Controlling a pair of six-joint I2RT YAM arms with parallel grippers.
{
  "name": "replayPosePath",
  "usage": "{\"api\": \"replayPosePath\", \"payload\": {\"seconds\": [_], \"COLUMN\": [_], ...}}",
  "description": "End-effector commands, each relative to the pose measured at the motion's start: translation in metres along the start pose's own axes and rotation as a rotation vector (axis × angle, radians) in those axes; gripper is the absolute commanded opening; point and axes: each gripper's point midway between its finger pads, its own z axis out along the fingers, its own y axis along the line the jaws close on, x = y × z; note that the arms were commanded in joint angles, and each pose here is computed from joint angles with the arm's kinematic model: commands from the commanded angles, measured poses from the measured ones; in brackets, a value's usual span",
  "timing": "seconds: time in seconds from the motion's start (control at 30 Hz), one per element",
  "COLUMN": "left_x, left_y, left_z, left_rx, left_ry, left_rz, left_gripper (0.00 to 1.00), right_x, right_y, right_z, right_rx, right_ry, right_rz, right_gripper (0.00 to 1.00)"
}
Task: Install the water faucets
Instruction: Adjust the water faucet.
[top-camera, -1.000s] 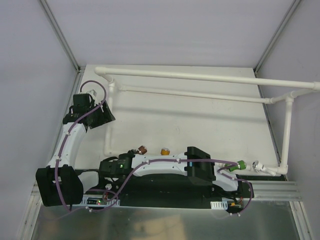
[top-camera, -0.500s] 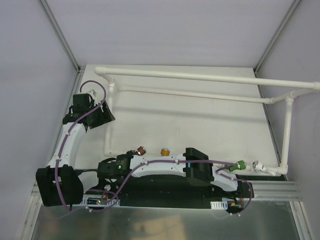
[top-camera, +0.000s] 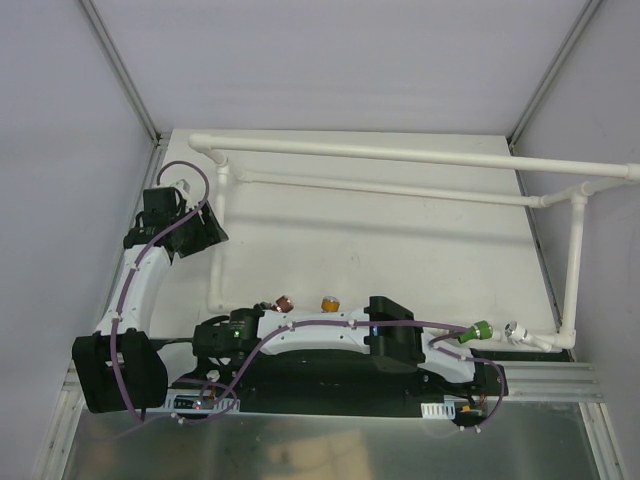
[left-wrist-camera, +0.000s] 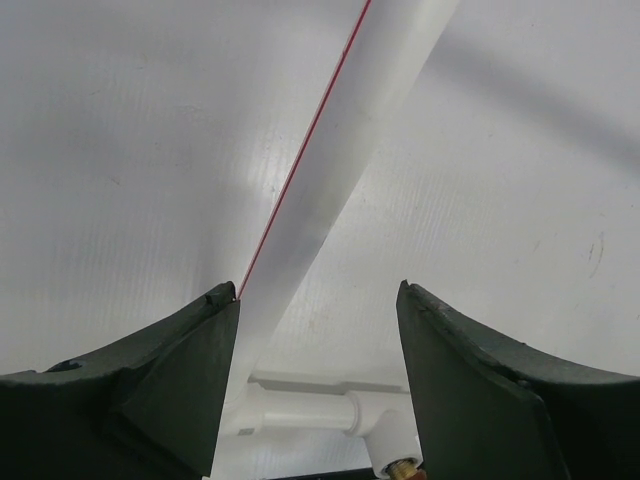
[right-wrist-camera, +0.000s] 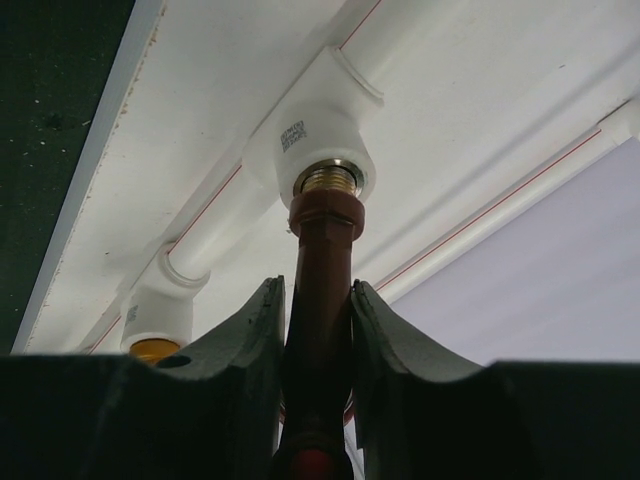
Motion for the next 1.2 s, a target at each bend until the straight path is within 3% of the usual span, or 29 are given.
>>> {"api": "replayPosePath", "payload": {"seconds": [0.0,0.53,0.9,1.17], "left_x": [-0.005,-0.017,-0.026,-0.060], "left_y": [0.001,0.023,0.032,0.045], "left_z": [-0.005,-0.021,-0.029,-0.035], "left_rx": [0.000,0.013,0.010,0.093], "left_ry": [-0.020,-0.125,-0.187,-0.257], "left_rz": [-0.057,-0.357,-0.412,-0.600], "left_gripper": [0.65,0.61,0.61,0.61], "right_x": [-0.052,-0.059,-0.060,-0.059], "right_y": [0.046,0.053,0.060,0.064], "right_z": [0.011,0.006,0.004,0.004], "right_rx": [-0.183,-0.259,-0.312,-0.337], "right_ry": [-0.159,-0.181,-0.189,-0.183], "right_rz": [0.079,0.256,0.357,0.402], "right_gripper": [0.00,0.00,0.00,0.00]}}
